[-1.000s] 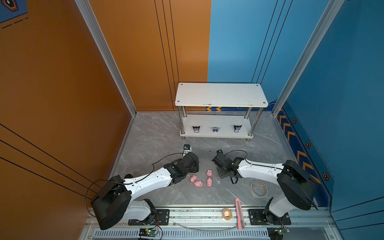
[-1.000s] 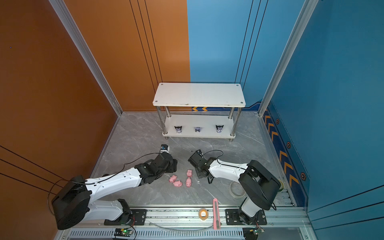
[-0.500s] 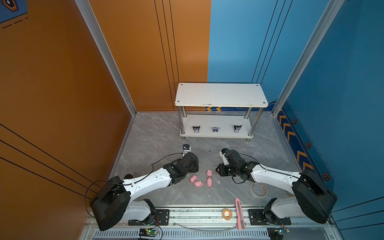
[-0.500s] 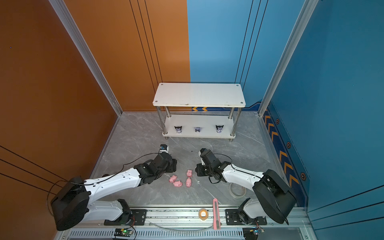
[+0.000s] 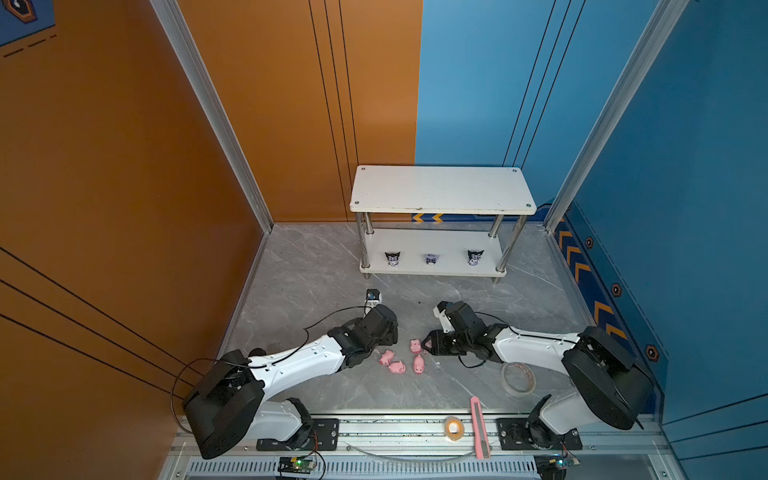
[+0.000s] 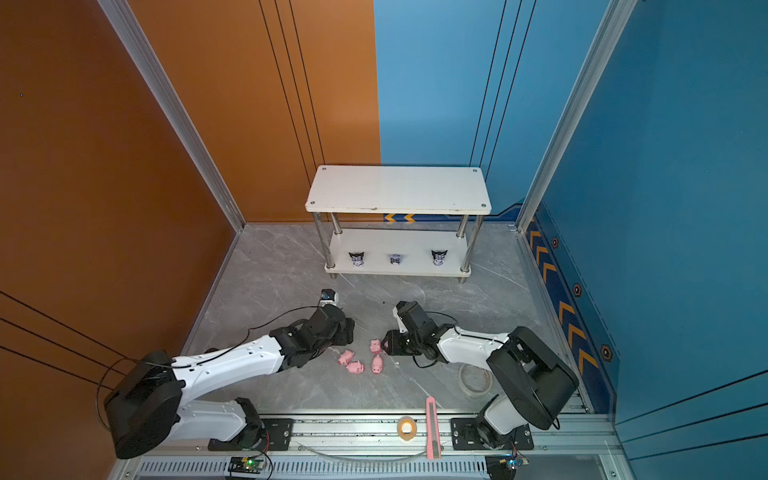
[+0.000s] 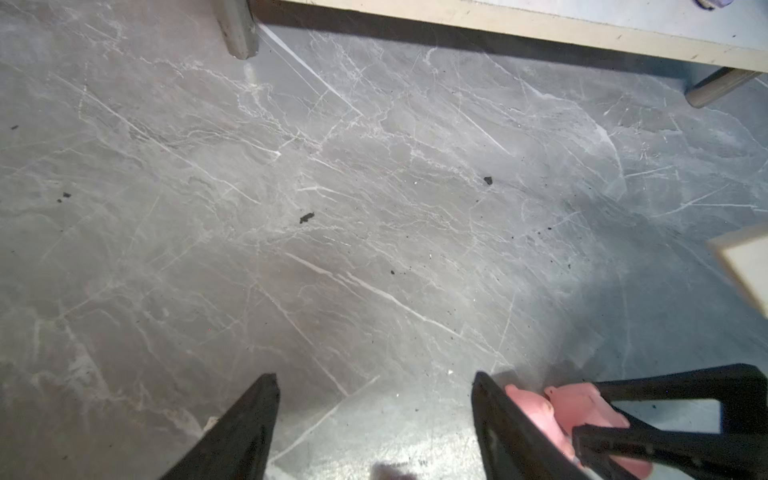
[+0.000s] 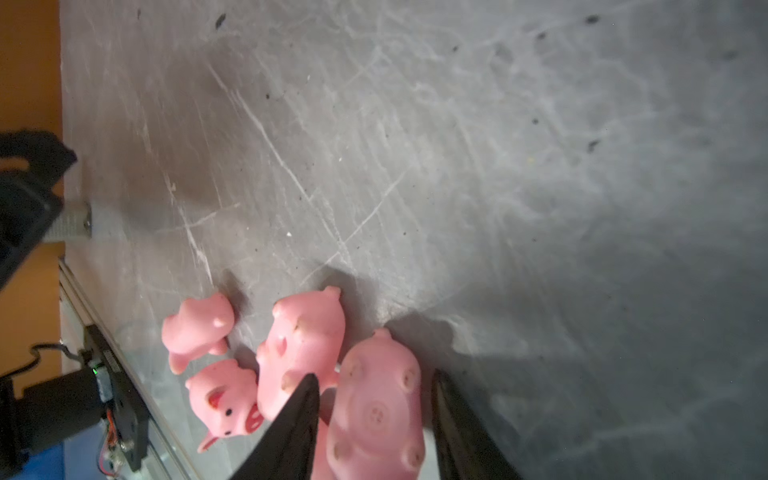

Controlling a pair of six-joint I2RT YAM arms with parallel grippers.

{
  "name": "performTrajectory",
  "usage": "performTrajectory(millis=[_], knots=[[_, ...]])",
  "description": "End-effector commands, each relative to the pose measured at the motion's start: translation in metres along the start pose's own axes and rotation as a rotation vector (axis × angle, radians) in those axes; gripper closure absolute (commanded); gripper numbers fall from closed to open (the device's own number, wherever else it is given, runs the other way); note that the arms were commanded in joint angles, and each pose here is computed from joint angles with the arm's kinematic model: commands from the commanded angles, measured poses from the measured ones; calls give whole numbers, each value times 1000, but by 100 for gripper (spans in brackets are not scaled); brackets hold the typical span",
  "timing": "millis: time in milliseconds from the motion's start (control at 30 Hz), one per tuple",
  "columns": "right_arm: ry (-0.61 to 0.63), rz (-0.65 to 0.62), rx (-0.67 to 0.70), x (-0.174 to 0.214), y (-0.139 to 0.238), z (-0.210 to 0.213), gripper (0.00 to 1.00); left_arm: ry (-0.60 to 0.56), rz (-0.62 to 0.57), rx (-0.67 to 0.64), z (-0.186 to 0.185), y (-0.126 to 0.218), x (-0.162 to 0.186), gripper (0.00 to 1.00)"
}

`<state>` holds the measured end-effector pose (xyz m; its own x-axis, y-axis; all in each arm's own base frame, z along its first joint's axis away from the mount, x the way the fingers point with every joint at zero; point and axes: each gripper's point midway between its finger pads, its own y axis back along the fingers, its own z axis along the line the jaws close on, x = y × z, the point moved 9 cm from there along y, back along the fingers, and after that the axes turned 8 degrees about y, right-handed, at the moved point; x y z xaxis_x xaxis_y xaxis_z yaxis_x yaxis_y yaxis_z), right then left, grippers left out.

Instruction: Place and organize the plastic toys onto the shelf

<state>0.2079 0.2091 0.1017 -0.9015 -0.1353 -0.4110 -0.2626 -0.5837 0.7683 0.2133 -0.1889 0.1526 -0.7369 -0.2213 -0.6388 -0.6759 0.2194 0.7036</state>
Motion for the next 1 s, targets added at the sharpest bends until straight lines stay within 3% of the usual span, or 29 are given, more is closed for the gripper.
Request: performTrajectory(millis=[0, 100, 200, 300, 500, 967], knots=[[-21, 32, 178, 9, 9, -26, 41, 1, 2, -16, 2, 0, 1, 25], [-9, 13, 223, 8, 21, -31, 33, -1, 2, -17, 2, -1, 1, 25], [4, -9, 256, 5, 36, -32, 33, -2, 4, -17, 2, -2, 1, 25], [57, -35, 272, 1, 50, -22, 44, -2, 3, -15, 1, -3, 0, 24], [200, -35, 299, 2, 59, 13, 85, 1, 4, -9, -2, -4, -1, 24], [301, 64, 346, 5, 22, 21, 96, -2, -2, -20, 2, 1, 0, 24]])
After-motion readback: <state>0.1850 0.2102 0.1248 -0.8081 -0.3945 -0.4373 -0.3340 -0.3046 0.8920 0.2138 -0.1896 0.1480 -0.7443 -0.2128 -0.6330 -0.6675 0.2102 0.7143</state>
